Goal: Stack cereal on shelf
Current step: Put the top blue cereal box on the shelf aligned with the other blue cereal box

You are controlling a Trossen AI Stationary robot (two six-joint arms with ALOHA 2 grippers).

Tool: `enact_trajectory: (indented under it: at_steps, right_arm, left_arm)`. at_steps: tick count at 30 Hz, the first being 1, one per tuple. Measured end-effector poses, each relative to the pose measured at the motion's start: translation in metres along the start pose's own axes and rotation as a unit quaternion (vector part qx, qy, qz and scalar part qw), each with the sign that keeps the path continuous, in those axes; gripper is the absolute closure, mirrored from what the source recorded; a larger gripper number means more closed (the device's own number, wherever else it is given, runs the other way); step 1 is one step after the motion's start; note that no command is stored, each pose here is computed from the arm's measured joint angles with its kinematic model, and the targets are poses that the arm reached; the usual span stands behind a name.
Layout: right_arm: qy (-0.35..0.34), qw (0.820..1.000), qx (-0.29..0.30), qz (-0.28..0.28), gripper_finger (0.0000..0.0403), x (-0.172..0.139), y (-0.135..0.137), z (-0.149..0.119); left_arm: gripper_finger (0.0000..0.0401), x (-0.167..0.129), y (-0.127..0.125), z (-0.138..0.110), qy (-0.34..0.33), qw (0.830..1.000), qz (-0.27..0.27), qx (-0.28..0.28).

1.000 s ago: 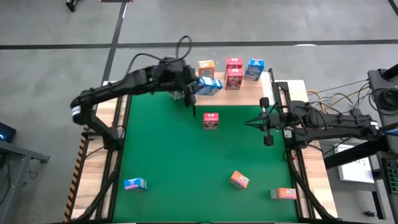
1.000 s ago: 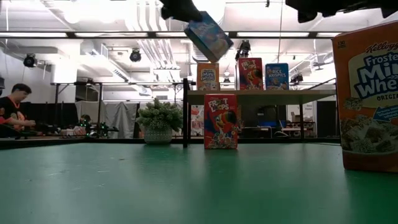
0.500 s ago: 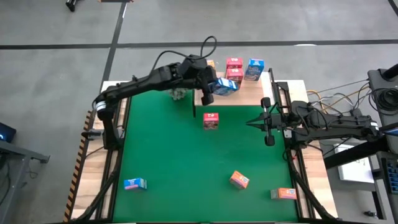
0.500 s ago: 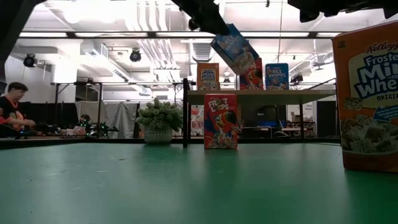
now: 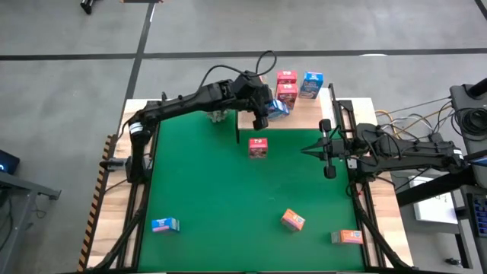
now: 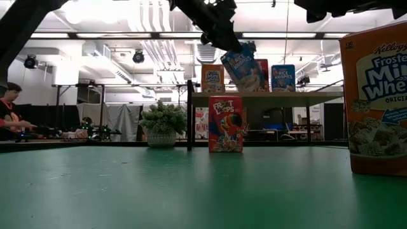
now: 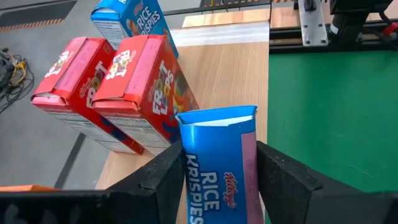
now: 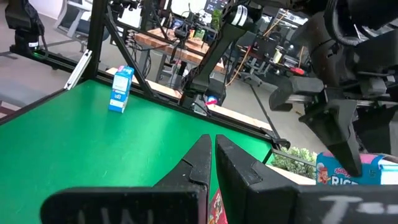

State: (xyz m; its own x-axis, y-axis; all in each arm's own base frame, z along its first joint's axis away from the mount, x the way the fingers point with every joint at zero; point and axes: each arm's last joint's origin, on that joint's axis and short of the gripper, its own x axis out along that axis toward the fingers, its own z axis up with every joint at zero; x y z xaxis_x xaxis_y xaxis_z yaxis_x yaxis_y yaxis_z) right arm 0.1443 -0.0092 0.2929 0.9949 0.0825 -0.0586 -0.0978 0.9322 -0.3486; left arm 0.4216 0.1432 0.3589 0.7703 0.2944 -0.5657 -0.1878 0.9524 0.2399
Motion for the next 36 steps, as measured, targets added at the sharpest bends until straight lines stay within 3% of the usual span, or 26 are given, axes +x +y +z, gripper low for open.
enact_trajectory:
  at_steps: [36]
  right_arm:
    - [0.001,1.000,0.000,-0.001,0.0390,0.0001,-0.0001,-0.0001]
  left_arm:
    - [0.0186,0.0004,0.0030,0.0058,-0.030,0.999,0.010,0.003]
